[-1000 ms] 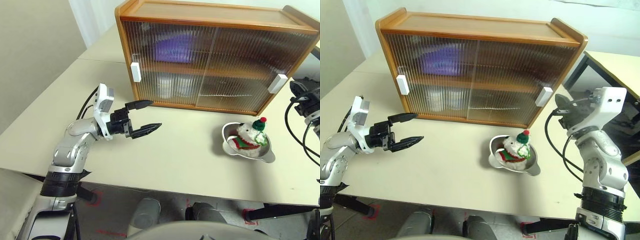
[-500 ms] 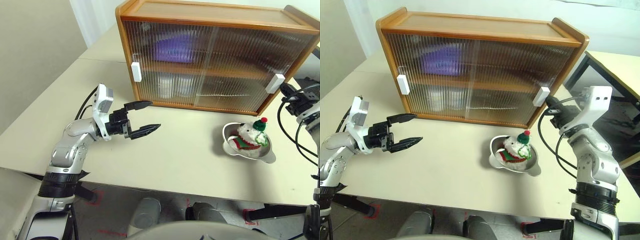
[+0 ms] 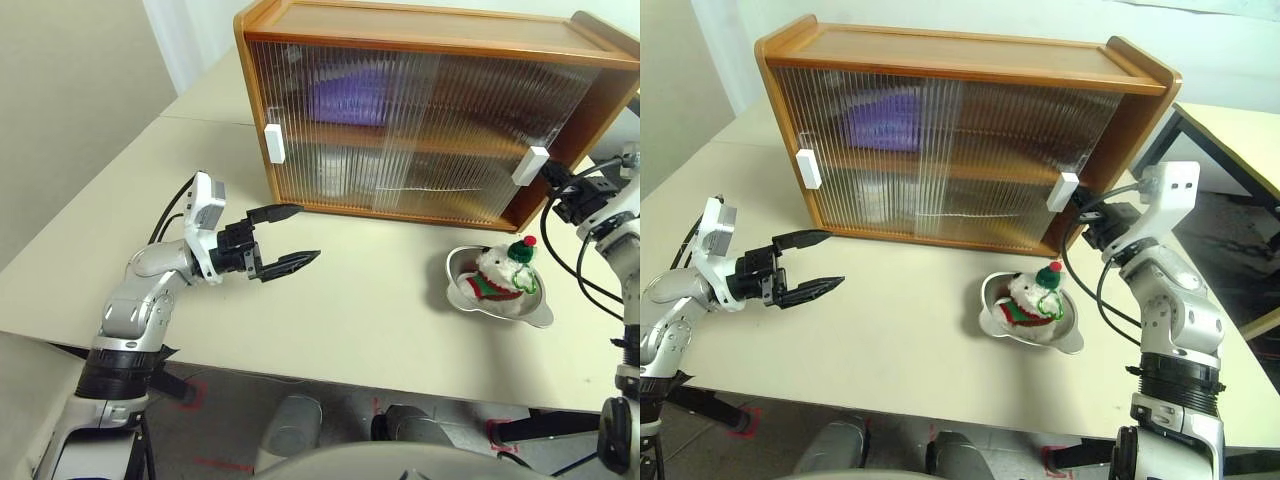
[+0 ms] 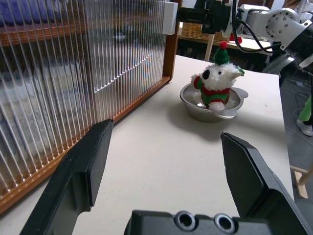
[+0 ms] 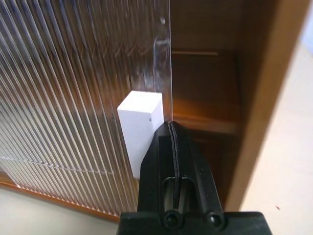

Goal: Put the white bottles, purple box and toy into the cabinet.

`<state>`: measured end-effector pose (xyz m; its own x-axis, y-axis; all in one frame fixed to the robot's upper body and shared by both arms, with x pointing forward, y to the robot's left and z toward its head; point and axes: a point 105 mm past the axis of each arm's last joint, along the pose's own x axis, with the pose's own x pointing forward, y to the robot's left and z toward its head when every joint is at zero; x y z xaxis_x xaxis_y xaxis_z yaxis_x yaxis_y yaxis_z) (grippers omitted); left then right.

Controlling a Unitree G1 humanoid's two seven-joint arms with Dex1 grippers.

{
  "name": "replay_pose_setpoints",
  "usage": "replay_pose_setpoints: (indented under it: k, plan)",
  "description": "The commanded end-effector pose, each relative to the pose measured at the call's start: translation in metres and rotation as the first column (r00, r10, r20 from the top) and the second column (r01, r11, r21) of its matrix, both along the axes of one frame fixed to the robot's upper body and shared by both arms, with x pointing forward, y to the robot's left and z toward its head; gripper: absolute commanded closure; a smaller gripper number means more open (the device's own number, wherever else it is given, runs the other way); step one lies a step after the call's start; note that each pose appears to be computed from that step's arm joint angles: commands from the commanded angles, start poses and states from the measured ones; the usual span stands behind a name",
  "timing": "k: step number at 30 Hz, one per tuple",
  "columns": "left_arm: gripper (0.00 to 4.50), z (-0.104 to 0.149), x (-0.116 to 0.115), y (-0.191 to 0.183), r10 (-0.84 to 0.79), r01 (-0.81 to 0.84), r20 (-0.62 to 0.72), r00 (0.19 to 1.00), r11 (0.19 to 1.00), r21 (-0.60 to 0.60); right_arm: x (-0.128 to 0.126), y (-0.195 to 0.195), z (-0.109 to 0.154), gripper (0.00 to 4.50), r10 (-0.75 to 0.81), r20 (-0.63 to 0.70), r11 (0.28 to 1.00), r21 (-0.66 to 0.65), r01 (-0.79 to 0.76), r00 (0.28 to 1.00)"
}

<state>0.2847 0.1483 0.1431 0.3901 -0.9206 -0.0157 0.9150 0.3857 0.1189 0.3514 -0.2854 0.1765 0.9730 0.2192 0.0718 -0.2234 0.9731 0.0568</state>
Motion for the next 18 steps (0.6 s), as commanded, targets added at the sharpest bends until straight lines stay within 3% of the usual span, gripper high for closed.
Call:
replay_pose_setpoints:
  k: [1, 18]
  plan:
    - [0.0, 0.002, -0.002, -0.003, -0.002, 0.002, 0.006, 1.0, 1.0, 0.016, 0.003, 0.016, 0.003, 4.48, 0.059, -0.01, 0.998, 0.005, -0.059, 0.998]
    - [0.0, 0.005, -0.004, -0.01, -0.02, 0.02, 0.006, 1.0, 0.999, 0.033, 0.008, 0.034, 0.007, 4.48, 0.101, -0.082, 0.995, 0.006, -0.101, 0.991]
